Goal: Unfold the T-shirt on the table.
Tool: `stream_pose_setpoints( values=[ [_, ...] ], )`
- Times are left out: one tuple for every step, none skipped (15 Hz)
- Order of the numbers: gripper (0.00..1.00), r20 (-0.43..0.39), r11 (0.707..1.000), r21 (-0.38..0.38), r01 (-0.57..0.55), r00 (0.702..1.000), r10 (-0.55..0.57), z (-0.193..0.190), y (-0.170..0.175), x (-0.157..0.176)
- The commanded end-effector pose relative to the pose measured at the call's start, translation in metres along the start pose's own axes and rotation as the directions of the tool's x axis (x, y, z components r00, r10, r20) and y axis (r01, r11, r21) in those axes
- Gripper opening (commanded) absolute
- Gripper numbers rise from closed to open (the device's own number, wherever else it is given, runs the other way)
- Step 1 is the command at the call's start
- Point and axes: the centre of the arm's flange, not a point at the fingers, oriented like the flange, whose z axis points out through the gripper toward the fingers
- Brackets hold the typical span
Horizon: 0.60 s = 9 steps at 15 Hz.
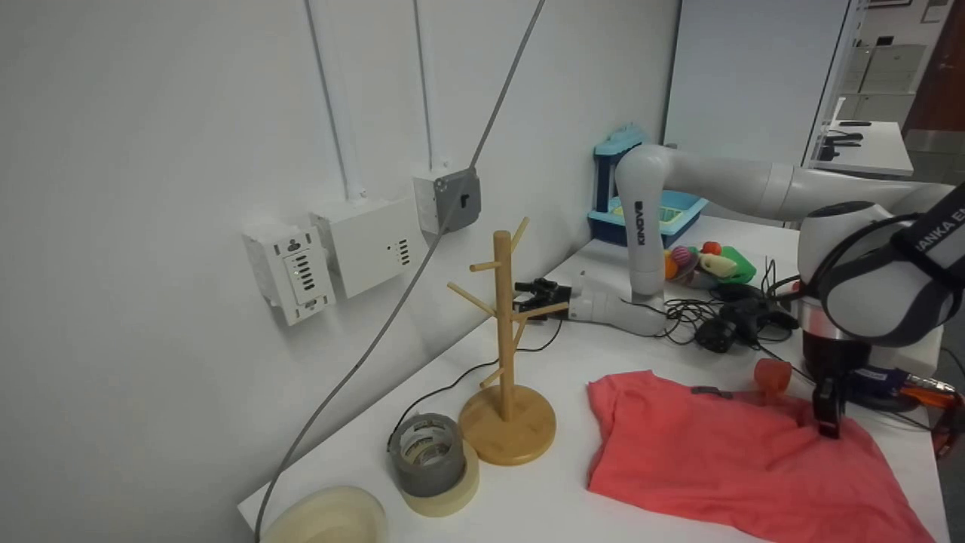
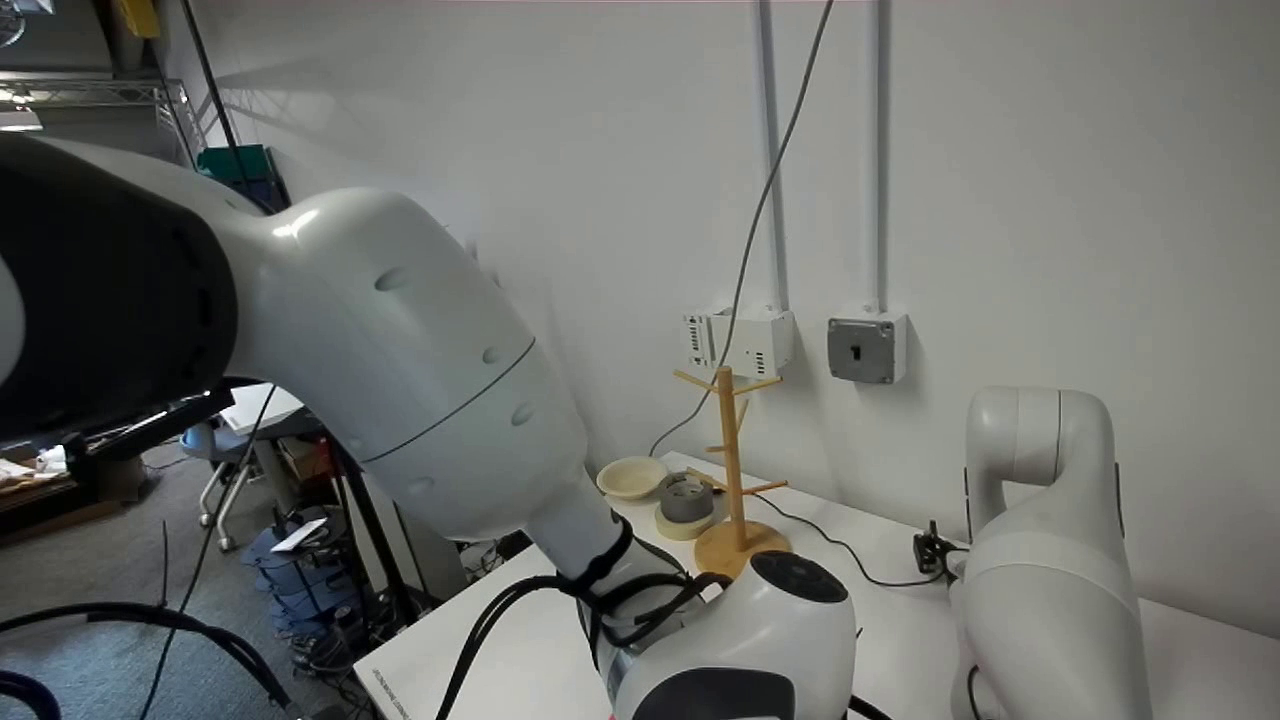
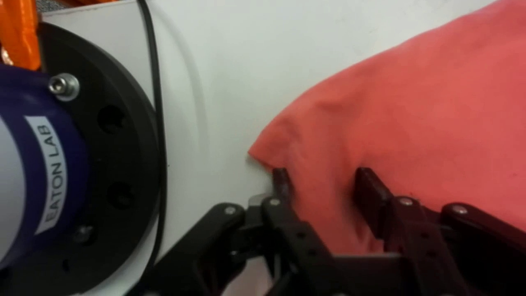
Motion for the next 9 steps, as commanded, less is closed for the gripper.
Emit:
stream_pose_setpoints(
  values=[
    [0.15,0.008,0.999,-0.025,0.021,1.000,-0.021,-0.013,0.014,-0.001],
    [0.08,0.008,0.999,-0.028,0.019,1.000,-0.019,-0.015,0.014,-0.002],
    [0.01,0.009,0.999,-0.042,0.015,1.000,-0.014,-0.018,0.014,-0.003],
    [0.00,0.009,0.998,-0.058,0.012,1.000,-0.012,-0.021,0.013,-0.004],
    [0.00,0.006,0.997,-0.075,0.016,1.000,-0.016,-0.025,0.013,-0.006],
    [0.00,0.003,0.996,-0.091,0.023,1.000,-0.023,-0.031,0.011,-0.009],
    [0.02,0.001,0.993,-0.112,0.032,0.999,-0.032,-0.037,0.009,-0.012],
    [0.02,0.004,0.991,-0.131,0.041,0.999,-0.041,-0.044,0.007,-0.015],
    [0.02,0.010,0.987,-0.150,0.052,0.999,-0.051,-0.050,0.005,-0.018]
  ],
)
